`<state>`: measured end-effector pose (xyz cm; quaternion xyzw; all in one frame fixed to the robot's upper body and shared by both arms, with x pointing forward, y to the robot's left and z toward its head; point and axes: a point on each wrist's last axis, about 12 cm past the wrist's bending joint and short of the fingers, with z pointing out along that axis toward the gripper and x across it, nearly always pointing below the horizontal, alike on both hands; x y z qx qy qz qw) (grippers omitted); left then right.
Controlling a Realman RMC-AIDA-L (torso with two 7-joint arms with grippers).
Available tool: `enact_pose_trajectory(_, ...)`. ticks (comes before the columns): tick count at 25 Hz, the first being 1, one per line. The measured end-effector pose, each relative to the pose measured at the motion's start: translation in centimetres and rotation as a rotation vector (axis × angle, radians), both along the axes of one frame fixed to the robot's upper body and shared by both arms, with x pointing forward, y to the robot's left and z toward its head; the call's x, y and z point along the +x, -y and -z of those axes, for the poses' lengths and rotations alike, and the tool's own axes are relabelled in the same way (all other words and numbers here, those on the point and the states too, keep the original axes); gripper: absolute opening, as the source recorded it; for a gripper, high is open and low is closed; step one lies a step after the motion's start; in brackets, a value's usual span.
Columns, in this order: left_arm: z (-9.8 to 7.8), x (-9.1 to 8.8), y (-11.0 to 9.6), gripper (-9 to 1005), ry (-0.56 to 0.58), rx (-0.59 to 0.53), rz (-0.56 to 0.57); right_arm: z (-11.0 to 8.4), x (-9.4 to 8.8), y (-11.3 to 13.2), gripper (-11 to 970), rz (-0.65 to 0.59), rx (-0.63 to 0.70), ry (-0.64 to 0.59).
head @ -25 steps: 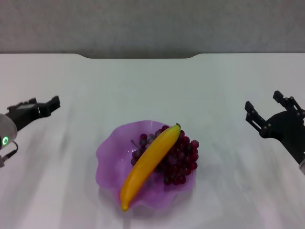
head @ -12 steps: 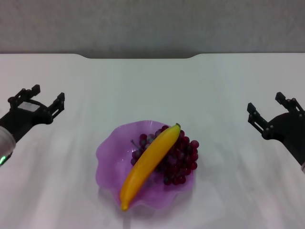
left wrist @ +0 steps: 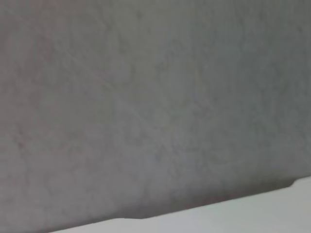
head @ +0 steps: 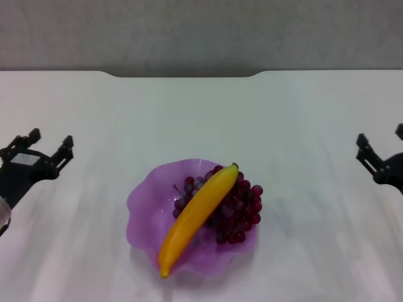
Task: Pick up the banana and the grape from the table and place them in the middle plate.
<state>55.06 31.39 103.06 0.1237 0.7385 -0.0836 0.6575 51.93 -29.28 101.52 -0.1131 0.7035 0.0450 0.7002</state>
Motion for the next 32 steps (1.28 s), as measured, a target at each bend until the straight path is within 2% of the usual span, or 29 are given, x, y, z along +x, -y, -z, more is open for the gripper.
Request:
enact_pose_trajectory(5,0.1,-1.0,-1.1,713,0.027,-0.072,-0.061,0.1,-0.4,1.4,818,0.078,0.015,0.002)
enact_pose_trajectory(9,-0.1,-1.7,-1.7,712,0.068,-0.119,-0.095,-0.8,-0.3,2.6,818,0.158,0.063,0.066)
enact_pose_trajectory(15,1.0,-2.5,-2.0,711,0.024,-0.142,-0.141,-1.4,-1.2,3.5,818,0.200,0.085,0.146)
enact_pose_trajectory(19,1.0,-2.3,-2.0,711,0.021,-0.144,-0.146,-1.0,-1.1,3.6,819,0.210,0.079,0.107)
enact_pose_trajectory(24,1.4,-2.6,-2.0,711,0.007,-0.149,-0.159,0.0,0.2,3.1,818,0.203,0.061,-0.016)
enact_pose_trajectory(32,1.8,-2.9,-2.3,711,-0.013,-0.163,-0.182,0.2,0.7,2.5,819,0.174,0.042,-0.044)
